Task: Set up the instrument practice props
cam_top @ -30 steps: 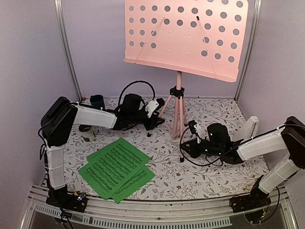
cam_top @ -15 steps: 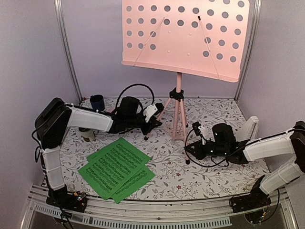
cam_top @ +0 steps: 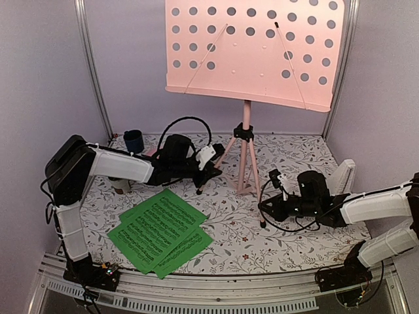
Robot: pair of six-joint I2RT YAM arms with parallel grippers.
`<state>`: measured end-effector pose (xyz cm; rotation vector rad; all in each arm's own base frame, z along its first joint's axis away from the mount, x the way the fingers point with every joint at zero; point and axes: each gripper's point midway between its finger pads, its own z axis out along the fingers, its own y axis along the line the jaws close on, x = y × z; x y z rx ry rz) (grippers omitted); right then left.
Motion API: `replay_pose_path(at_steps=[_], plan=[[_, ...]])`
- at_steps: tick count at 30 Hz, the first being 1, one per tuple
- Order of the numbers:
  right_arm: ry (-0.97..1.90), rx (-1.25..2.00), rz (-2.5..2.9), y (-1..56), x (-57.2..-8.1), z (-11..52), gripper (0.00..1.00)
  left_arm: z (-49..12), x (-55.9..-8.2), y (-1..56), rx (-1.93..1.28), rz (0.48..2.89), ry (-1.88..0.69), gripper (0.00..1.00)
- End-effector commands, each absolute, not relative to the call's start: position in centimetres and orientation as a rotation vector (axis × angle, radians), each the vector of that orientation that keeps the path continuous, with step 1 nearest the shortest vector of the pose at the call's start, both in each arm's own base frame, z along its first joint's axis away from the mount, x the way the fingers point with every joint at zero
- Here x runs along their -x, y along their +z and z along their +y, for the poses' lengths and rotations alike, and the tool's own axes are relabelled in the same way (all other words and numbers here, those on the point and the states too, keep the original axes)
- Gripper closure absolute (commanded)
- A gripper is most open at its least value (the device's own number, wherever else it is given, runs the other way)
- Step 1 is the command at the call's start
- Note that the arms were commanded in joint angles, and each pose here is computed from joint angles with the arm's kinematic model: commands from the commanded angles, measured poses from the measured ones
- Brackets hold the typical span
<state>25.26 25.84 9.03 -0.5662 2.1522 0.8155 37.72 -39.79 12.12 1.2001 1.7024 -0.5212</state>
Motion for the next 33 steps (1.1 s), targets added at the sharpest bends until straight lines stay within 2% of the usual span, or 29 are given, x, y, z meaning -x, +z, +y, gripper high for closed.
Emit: replay_pose_path(at_steps=[1,4,15,27,33], plan=[[0.763,0.411,2.277,7.4,-26.3,23.9,0.98,-37.8,-38.2,11.2,-1.079,1.85,-0.543,0.85],[0.731,0.406,2.268,7.5,-26.9,23.7,0.97,-38.0,-38.0,11.0,-1.051,1.864,-0.558,0.85],[0.666,0.374,2.273,6.2,-29.6,23.2,1.0,-37.9,-40.7,9.9,-0.947,1.885,-0.451,1.0],[0.553,0.329,2.223,7.1,-36.0,20.7,1.0,-39.5,-44.6,10.8,-0.874,1.848,-0.364,1.0],[0.541,0.357,2.223,6.8,-36.2,20.2,1.0,-39.6,-44.5,11.5,-0.874,1.839,-0.358,1.0]])
